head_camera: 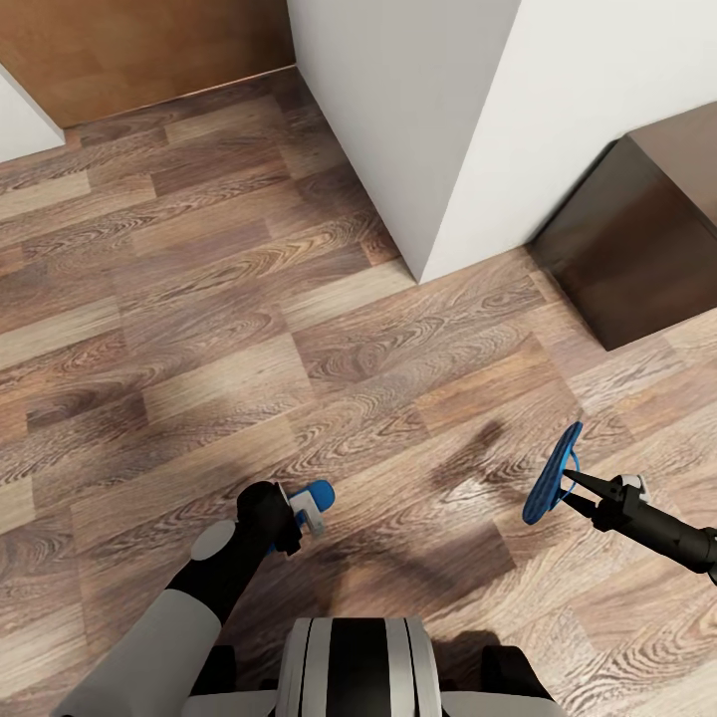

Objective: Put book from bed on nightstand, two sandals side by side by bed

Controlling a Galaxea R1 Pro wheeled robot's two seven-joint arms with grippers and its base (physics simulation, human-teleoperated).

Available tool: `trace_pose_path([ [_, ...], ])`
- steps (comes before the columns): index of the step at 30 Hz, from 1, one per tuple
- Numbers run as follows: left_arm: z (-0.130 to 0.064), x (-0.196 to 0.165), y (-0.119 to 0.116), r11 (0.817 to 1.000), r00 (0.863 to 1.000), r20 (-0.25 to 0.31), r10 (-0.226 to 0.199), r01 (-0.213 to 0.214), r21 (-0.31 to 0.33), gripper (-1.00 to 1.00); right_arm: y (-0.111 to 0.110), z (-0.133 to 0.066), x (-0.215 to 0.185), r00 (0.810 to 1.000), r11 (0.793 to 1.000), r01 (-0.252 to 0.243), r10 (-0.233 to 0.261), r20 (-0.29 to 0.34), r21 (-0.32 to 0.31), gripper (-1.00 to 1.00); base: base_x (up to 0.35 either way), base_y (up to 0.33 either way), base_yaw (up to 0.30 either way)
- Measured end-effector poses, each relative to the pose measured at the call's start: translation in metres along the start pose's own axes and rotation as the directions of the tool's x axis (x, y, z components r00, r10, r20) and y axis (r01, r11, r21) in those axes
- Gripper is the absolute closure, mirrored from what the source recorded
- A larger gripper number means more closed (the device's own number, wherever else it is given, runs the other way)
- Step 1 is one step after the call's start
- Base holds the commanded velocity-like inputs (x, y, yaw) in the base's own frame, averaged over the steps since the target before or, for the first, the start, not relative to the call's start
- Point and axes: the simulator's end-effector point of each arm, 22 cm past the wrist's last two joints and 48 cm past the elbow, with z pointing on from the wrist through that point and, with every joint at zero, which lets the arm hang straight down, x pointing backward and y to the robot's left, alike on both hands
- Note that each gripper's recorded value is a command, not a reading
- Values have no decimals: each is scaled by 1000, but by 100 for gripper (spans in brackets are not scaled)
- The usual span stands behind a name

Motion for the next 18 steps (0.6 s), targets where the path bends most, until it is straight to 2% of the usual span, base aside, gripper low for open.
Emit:
trace_pose_path([
  [18,0,0,0,1000,1000,0,0,0,0,-100,0,0,0,1000,1000,0,0,0,0,100,0,0,0],
])
